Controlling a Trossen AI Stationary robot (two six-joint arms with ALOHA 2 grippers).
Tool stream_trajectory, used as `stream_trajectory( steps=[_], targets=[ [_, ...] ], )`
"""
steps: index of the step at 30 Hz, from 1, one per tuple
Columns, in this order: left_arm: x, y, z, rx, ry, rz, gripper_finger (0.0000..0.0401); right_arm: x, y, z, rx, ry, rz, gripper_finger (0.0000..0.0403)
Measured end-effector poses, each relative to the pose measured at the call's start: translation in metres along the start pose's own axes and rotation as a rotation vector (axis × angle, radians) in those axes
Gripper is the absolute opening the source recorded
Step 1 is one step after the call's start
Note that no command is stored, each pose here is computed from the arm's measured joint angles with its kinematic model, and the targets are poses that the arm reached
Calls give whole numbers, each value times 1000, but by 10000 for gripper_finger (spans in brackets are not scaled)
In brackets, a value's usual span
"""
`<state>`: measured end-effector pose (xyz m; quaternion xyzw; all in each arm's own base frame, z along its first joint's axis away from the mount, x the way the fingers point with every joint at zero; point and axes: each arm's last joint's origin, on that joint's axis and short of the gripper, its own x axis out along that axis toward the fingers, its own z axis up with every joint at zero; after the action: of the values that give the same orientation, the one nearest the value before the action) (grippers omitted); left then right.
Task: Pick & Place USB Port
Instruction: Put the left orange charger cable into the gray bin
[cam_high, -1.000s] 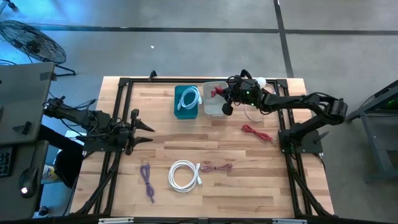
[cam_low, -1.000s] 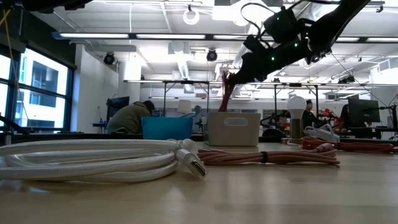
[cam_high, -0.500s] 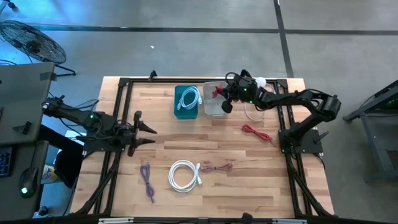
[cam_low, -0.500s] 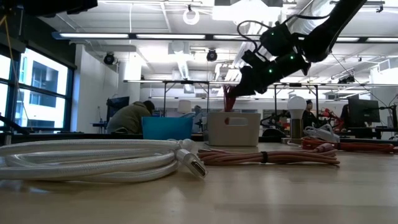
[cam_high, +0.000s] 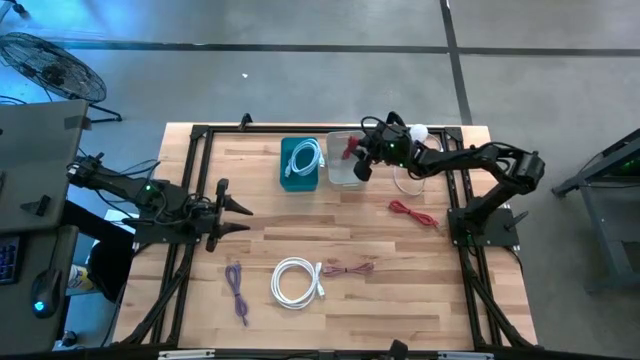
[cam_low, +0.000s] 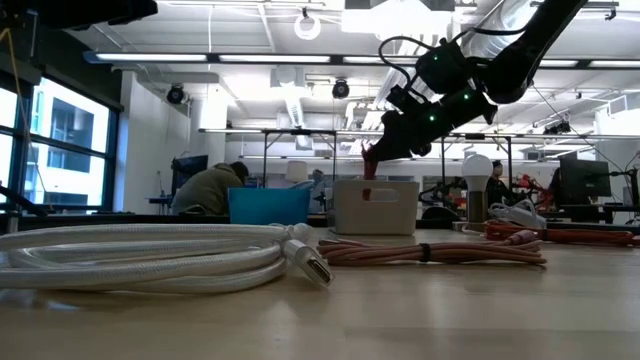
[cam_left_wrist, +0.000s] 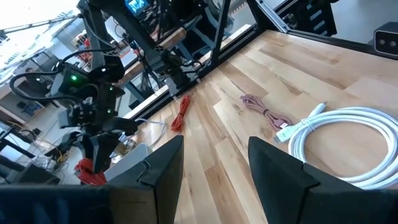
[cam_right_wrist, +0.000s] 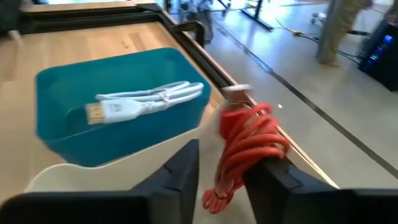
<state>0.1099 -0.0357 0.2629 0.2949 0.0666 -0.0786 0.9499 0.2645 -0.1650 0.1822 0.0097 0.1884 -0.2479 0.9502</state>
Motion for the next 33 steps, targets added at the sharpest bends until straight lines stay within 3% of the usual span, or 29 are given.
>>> stream_trajectory(
  steps=[16, 25, 33],
  targets=[
    [4, -2, -3, 9, 51, 0, 175, 0, 0, 0, 44, 1, -7, 215],
    [4, -3, -3, 23, 55, -3, 175, 0, 0, -7, 16, 74, -45, 241],
    [4, -2, -4, 20, 63, 10, 175, 0, 17, -4, -75, 75, -64, 252]
  ],
)
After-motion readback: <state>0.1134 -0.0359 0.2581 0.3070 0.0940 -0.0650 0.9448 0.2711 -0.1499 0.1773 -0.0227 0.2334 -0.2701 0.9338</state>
